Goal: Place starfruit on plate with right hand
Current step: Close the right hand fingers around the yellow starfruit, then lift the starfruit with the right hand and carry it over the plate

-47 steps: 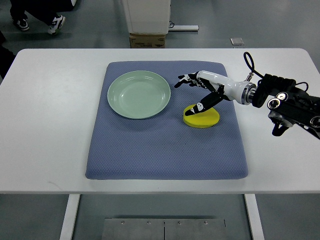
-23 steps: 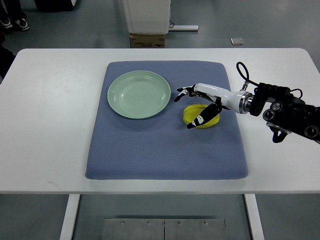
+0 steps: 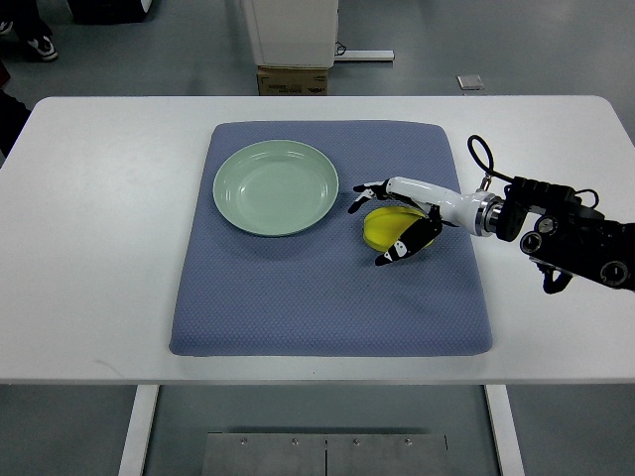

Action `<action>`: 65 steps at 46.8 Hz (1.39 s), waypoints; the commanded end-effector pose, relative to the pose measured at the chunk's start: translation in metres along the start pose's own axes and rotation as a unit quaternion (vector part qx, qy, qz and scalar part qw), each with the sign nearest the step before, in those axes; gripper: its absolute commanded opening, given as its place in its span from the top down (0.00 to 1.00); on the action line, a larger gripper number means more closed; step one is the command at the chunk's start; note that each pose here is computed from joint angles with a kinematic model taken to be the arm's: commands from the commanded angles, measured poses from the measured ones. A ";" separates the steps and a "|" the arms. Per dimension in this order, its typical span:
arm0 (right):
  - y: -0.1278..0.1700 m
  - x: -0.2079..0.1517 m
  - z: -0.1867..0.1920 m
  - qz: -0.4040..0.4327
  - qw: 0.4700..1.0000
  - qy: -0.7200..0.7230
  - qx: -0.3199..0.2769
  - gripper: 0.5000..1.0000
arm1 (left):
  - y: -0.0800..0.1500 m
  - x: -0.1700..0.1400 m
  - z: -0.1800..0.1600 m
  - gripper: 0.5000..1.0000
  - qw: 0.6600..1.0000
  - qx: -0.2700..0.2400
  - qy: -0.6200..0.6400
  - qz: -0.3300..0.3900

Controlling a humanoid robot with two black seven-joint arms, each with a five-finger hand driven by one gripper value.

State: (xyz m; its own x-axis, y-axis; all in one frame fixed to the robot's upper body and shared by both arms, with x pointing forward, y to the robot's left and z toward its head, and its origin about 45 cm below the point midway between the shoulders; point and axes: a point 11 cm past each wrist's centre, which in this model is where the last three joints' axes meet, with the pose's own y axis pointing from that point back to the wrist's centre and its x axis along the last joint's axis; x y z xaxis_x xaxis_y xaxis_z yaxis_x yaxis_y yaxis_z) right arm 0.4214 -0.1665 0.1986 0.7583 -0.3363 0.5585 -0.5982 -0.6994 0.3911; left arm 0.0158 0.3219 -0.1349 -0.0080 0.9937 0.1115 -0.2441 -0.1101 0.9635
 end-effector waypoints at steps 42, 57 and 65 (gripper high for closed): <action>0.003 -0.004 0.019 0.002 1.000 0.003 -0.018 0.83 | 0.000 0.000 0.000 0.00 1.000 0.000 0.000 0.000; 0.000 0.005 0.011 0.013 1.000 -0.004 -0.018 1.00 | 0.000 0.000 0.000 0.00 1.000 0.000 0.000 0.000; -0.001 0.020 0.000 0.025 1.000 -0.002 -0.008 1.00 | 0.000 0.000 0.000 0.00 1.000 0.000 0.000 0.000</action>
State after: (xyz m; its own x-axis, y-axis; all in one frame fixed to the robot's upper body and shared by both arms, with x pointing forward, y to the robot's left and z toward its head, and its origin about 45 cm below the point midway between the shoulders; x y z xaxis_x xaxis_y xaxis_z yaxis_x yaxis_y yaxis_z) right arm 0.4342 -0.1729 0.2042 0.7336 -0.3677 0.5715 -0.6352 -0.6699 0.3844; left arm 0.0159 0.3218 -0.1349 -0.0088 0.9937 0.1114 -0.2443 -0.1101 0.9634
